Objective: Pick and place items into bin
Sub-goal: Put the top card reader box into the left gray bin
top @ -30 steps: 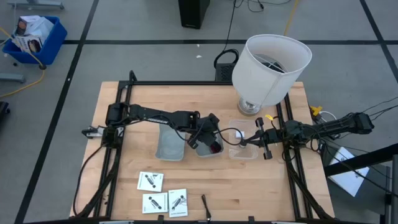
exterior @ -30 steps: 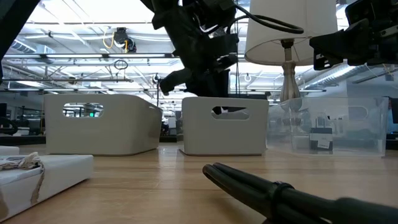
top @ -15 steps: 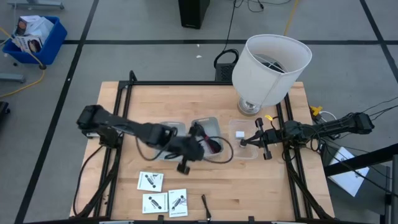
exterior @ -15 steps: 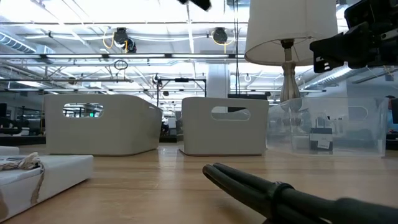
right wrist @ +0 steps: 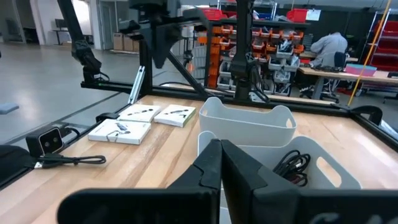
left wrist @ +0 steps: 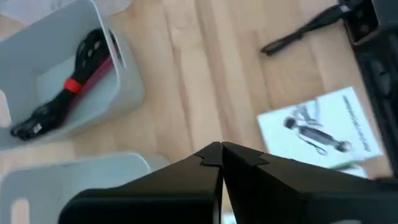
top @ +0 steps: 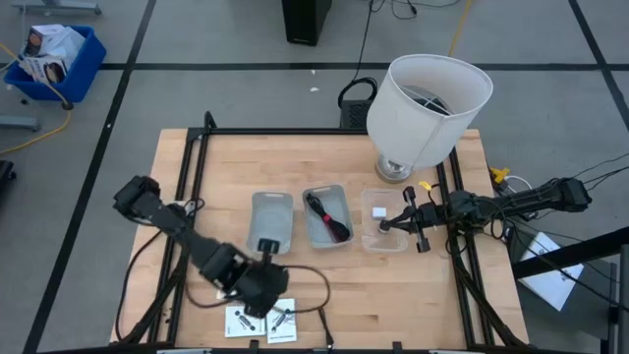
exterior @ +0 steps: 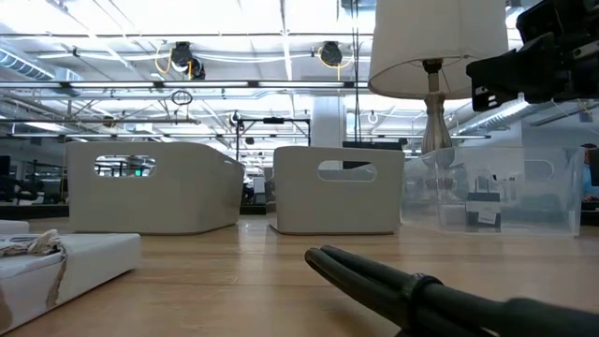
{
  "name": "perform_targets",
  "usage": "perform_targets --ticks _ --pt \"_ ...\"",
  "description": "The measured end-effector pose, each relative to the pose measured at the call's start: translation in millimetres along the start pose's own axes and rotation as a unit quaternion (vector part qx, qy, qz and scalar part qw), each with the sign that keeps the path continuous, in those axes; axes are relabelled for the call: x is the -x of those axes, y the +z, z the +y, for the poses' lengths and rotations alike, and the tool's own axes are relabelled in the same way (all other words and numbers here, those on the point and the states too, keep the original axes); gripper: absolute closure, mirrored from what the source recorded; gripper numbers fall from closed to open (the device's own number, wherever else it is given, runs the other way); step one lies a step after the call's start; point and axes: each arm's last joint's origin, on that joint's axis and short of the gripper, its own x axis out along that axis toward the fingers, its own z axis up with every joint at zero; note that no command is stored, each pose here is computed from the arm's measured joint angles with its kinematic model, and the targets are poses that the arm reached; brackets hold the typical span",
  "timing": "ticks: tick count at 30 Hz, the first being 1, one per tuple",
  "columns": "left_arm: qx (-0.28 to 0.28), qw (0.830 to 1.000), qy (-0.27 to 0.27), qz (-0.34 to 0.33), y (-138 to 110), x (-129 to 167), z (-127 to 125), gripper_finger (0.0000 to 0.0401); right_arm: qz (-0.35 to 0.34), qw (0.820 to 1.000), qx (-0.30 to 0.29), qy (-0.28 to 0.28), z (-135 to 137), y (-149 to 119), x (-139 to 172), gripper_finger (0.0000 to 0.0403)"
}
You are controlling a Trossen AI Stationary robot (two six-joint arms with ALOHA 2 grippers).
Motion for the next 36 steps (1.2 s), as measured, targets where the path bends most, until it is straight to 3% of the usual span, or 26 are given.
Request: perform_targets --ticks 7,12,17,24,36 --pt "0.071 0.990 0.083 0.090 -50.4 -15.2 -14.4 0.0397 0.001 1.000 -0.005 0.000 0.0 -0.1 -0.1 0.0401" --pt "0.124 0.977 0.053 0.164 -99.0 -47.5 -16.9 0.0398 0.003 1.000 -0.005 0.000 0.0 -0.6 0.0 0.0401" --pt "0.123 0.977 0.014 0.175 -119.0 -69.3 -14.8 0.0398 0.005 1.000 -0.005 0.000 0.1 -1.0 0.0 0.0401" --pt "0.125 0.978 0.016 0.165 -119.8 -76.8 -8.2 0.0390 0.008 1.000 -0.006 0.001 0.1 -1.6 -0.1 0.0401" --pt "0.153 0.974 0.013 0.169 -117.0 -79.1 -2.4 0.0275 0.008 1.000 -0.006 0.001 0.1 -1.6 -0.1 0.0401"
